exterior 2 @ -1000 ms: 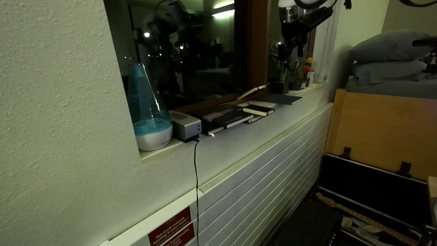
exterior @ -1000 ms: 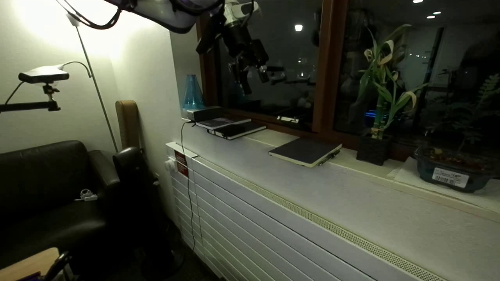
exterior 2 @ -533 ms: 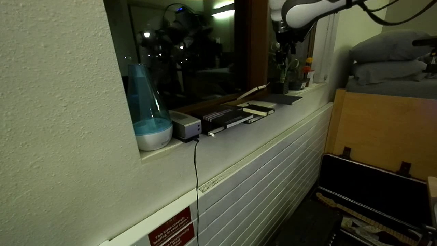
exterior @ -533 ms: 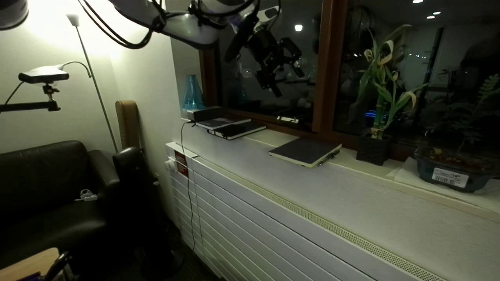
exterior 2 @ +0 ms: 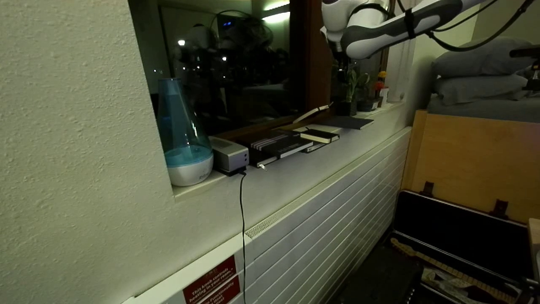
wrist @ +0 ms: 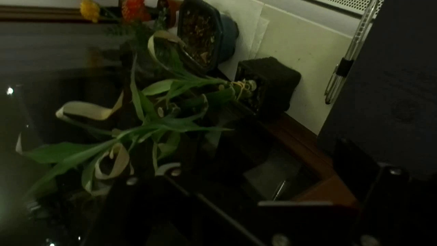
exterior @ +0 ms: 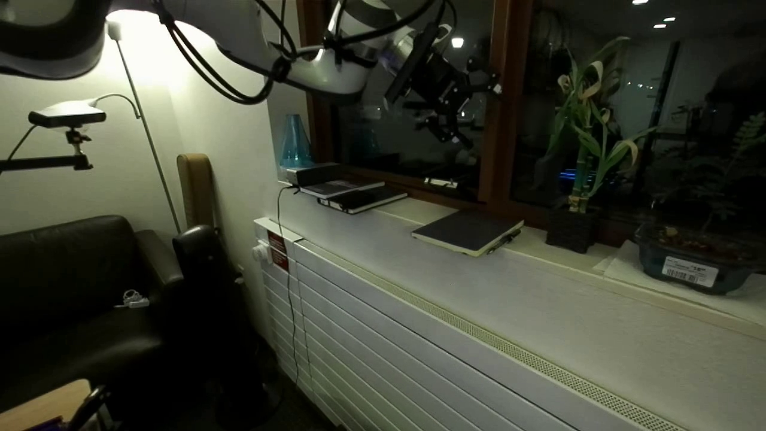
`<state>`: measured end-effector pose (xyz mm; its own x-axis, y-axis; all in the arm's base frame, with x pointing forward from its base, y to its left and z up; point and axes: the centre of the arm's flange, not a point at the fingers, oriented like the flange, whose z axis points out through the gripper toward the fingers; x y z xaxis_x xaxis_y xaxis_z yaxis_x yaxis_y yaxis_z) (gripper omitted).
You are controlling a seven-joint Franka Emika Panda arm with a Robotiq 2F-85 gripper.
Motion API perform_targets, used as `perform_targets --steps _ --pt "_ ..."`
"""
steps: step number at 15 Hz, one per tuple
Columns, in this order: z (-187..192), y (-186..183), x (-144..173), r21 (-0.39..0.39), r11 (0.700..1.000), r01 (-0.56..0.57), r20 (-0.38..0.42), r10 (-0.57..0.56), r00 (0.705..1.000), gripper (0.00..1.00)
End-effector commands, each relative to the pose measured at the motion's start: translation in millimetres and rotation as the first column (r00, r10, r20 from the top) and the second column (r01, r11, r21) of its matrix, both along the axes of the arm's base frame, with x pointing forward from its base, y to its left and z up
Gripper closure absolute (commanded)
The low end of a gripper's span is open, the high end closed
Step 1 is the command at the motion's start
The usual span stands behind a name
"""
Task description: Remove the black book from on top of the books on the left and put it on the book on the right
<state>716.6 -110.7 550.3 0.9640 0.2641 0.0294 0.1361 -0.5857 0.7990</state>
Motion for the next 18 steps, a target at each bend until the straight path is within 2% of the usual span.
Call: perform_targets --steps 1,5,10,14,18 --pt "-7 12 -17 -0.07 0.983 -0.168 -0.066 0.164 0.984 0.0" --pt "-18 21 -20 -0.11 0.944 -0.312 -0.15 0.295 0.944 0.0" --pt "-42 22 -45 -0.097 0.882 -0.46 -0.295 0.416 0.86 0.0" --pt "-47 32 -79 -0.047 0.819 -0.572 -0.383 0.514 0.767 0.0" --pt "-35 53 -100 0.012 0.721 -0.693 -0.426 0.631 0.649 0.0"
